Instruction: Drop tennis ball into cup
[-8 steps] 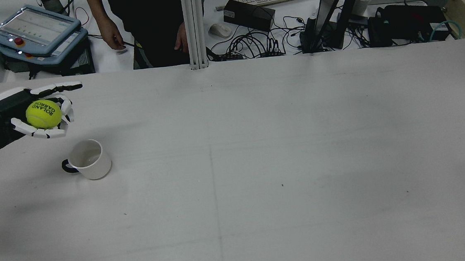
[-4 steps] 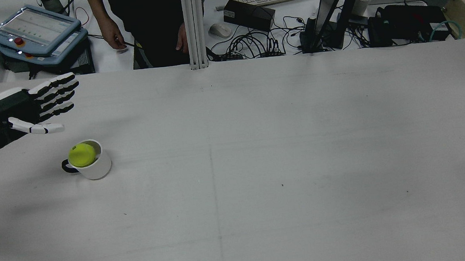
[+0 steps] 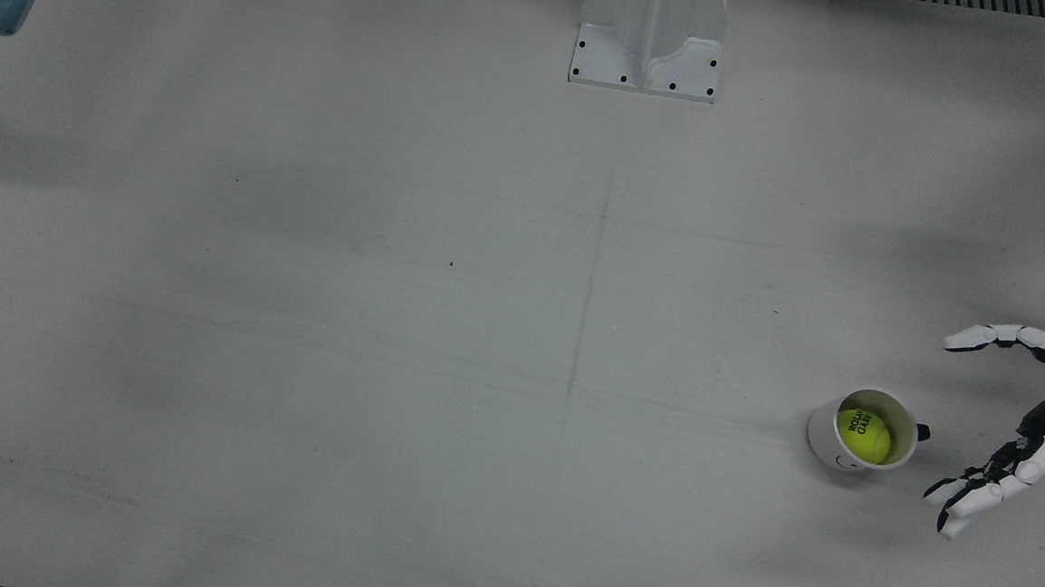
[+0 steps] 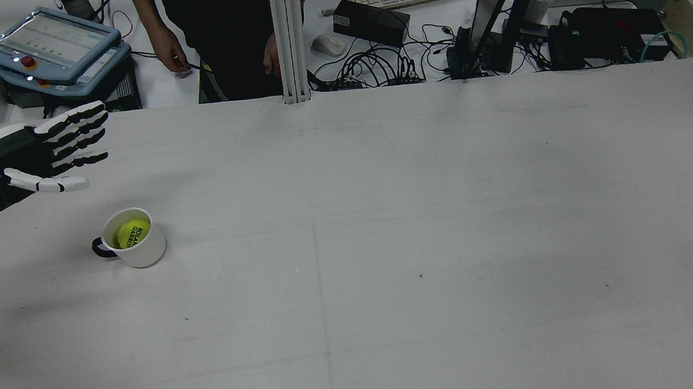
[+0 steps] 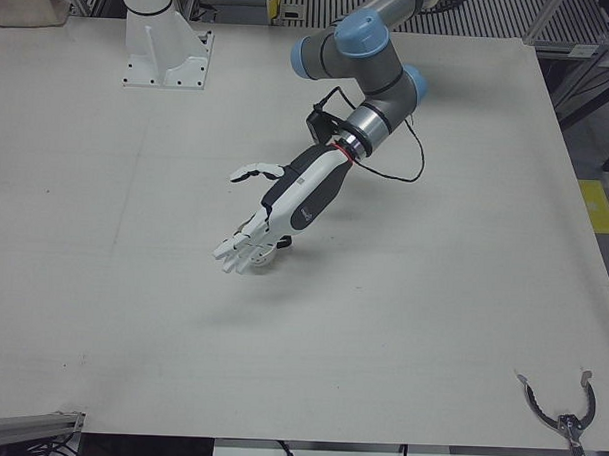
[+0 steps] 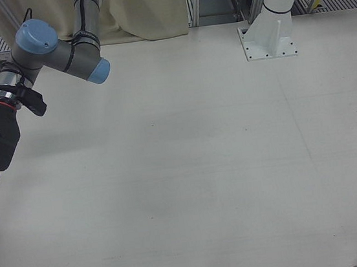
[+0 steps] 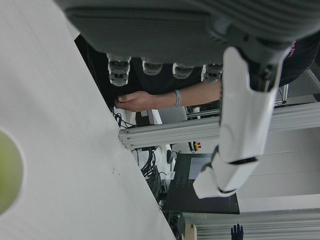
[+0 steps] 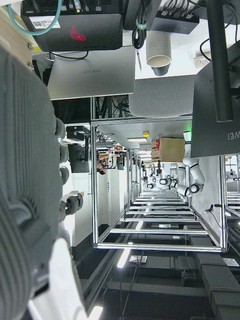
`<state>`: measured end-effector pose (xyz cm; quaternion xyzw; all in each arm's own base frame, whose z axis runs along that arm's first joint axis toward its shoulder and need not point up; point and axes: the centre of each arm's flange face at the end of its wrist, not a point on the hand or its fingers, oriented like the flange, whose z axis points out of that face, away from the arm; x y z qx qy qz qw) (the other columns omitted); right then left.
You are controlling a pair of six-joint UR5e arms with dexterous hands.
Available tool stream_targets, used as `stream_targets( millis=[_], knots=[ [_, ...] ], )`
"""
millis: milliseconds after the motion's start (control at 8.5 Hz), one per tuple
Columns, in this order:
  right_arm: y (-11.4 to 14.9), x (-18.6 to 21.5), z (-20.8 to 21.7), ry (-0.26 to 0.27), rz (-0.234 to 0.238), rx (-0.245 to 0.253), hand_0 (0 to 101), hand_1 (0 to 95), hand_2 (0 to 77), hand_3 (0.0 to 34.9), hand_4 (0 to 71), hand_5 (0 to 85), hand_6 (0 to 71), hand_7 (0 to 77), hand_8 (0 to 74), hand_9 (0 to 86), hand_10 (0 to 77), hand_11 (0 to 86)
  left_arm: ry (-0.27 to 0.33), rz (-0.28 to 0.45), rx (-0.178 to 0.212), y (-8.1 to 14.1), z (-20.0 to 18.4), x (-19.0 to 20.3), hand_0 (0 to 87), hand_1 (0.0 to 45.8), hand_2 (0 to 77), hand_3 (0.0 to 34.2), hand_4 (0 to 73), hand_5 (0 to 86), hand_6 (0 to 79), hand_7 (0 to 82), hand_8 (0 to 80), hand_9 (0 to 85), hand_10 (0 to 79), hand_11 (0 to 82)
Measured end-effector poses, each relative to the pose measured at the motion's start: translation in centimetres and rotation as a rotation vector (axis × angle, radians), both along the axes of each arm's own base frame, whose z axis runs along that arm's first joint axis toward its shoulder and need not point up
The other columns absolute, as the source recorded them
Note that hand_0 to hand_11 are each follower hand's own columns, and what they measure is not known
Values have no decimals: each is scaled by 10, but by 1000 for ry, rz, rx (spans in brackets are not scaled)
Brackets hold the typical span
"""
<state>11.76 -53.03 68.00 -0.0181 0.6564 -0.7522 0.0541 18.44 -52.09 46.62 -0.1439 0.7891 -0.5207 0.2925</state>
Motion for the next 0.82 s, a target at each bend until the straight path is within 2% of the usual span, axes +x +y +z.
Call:
stream_targets(
  millis=[235, 353, 471, 588, 824],
  knots=[
    [0, 0, 0, 0, 0, 0, 0, 5, 5, 0, 0, 0, 0, 5, 0, 0, 0, 5, -16, -127, -23, -28, -5, -62, 618, 355, 229, 113, 11, 109, 27, 5, 27, 11, 49, 109],
    [0, 0, 0, 0, 0, 0, 0, 5, 5, 0, 0, 0, 0, 5, 0, 0, 0, 5, -30, -208, -51, -42, -2, -105, 618, 355, 229, 112, 11, 104, 27, 0, 11, 11, 49, 109],
    [0, 0, 0, 0, 0, 0, 0, 5, 5, 0, 0, 0, 0, 5, 0, 0, 0, 5, -48, -290, -101, -52, 13, -151, 610, 355, 229, 112, 11, 109, 27, 5, 11, 11, 49, 109],
    [0, 0, 0, 0, 0, 0, 0, 5, 5, 0, 0, 0, 0, 5, 0, 0, 0, 5, -61, -369, -155, -62, 31, -196, 597, 355, 229, 111, 11, 104, 0, 0, 0, 11, 11, 76],
    [0, 0, 0, 0, 0, 0, 0, 5, 5, 0, 0, 0, 0, 5, 0, 0, 0, 5, -67, -464, -210, -68, 48, -254, 613, 355, 229, 112, 11, 104, 11, 5, 0, 11, 38, 87]
  ],
)
